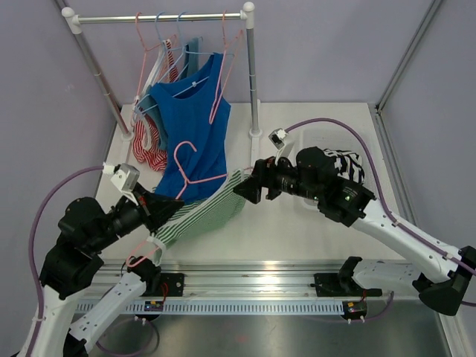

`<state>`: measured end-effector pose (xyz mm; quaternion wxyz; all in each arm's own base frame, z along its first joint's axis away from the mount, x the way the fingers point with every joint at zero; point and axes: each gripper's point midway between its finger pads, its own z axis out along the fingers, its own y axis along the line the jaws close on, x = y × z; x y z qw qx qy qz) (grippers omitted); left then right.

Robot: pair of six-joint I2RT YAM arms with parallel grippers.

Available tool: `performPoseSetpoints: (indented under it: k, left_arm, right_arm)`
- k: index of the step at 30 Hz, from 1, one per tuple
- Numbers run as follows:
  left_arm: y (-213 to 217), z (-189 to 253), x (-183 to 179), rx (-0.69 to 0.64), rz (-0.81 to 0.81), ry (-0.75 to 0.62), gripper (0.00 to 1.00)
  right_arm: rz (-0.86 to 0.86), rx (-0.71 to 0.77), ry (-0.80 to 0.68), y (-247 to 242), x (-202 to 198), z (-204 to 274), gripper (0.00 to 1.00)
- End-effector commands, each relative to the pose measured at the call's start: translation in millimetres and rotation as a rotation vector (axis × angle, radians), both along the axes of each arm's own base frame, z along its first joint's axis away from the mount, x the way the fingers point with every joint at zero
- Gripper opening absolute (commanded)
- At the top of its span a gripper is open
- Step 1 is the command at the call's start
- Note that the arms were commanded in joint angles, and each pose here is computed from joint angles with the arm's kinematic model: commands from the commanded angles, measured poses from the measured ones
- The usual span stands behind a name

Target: Remove the tank top from the hanger

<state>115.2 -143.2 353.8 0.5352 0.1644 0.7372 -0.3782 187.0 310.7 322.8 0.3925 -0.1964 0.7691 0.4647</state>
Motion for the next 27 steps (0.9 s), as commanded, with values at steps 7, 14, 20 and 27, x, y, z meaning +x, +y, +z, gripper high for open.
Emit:
performPoseSetpoints:
  k: [7, 14, 20, 27]
  left_arm:
    - [-46, 23, 14, -0.231, -0.175, -0.067, 0.00]
    - [-47, 23, 23, -0.213, -0.156, -0.079, 0.00]
    - [-45, 14, 30, -0.177, -0.123, -0.071, 0.00]
    - [-32, -10, 45, -0.074, -0.022, -0.025, 0.00]
  right_arm:
    - [-0.405, -0.122, -0.094, -8, 61, -4, 0.78]
    - [-0.449, -0.228, -0.117, -13, 74, -27, 0.40]
    - [-0.502, -0.284, -0.138, -24, 82, -34, 0.00]
    - [-0.613, -0.419, -0.184, -55, 93, -40, 0.00]
